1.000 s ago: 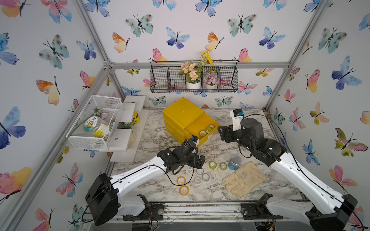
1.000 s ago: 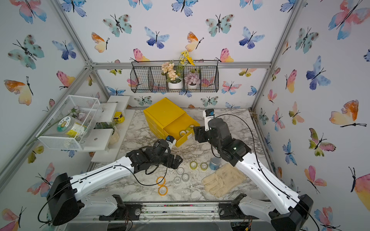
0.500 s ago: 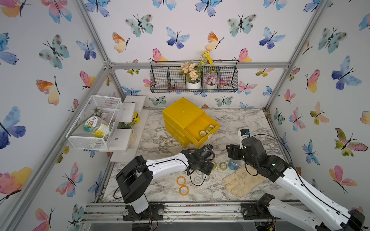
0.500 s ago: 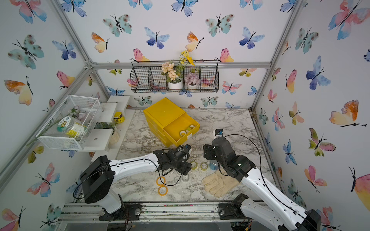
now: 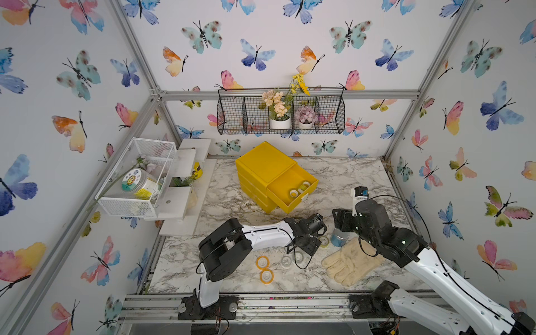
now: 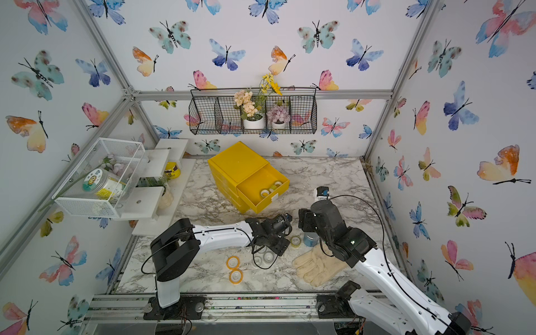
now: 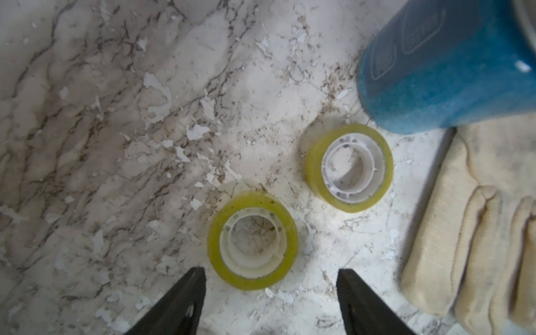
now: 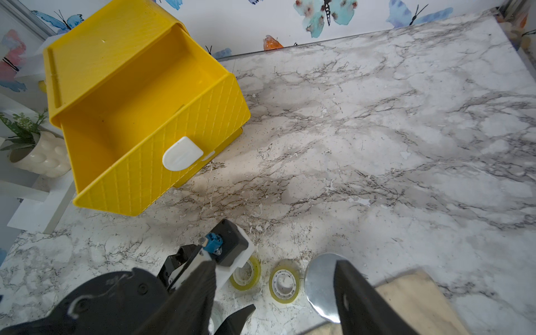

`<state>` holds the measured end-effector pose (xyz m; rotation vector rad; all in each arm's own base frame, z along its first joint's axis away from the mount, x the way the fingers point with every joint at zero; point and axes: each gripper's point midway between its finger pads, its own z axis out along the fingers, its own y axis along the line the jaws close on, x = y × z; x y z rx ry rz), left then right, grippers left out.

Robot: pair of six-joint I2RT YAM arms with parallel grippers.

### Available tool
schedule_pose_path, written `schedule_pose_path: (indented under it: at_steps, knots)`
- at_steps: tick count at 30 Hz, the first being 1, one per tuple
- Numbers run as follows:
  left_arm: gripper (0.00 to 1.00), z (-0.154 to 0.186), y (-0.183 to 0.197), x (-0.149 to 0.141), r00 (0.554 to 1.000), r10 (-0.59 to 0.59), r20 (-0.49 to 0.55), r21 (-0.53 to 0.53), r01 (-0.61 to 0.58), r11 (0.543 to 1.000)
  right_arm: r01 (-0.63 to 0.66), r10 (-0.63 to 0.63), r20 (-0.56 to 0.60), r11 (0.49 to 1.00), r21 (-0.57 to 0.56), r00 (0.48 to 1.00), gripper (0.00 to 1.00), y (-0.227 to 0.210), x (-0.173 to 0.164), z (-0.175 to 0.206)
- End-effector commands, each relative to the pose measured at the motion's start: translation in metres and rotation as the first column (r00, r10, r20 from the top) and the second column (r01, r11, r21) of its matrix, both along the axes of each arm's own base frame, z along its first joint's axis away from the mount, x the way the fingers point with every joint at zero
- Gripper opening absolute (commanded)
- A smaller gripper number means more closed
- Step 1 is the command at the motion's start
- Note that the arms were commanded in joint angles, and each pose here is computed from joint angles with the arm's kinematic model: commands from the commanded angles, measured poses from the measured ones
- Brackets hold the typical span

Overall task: Place the transparent tape into the drawer according to color
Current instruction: Pick up the tape at the center of the board.

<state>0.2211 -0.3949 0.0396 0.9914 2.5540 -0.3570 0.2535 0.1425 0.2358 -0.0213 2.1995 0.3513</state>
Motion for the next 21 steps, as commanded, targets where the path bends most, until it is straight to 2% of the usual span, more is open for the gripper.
schedule_pose_path:
  at_steps: [1,15,21]
  knots:
    - [0.76,-0.009,0.008,0.011,0.999,0.018,0.036,0.067,-0.021,0.998,0.035,-0.035,0.044,0.999,0.003,0.998,0.69,-0.010,0.000,0.020]
    - [0.67,-0.037,0.011,0.019,0.999,0.026,0.043,0.145,-0.032,0.989,0.044,-0.044,0.067,0.999,0.005,0.997,0.70,-0.015,-0.002,0.027]
    - [0.52,-0.039,0.011,0.014,0.999,0.016,0.033,0.148,-0.021,0.989,0.057,-0.056,0.072,0.998,-0.003,0.996,0.70,-0.018,-0.002,0.026]
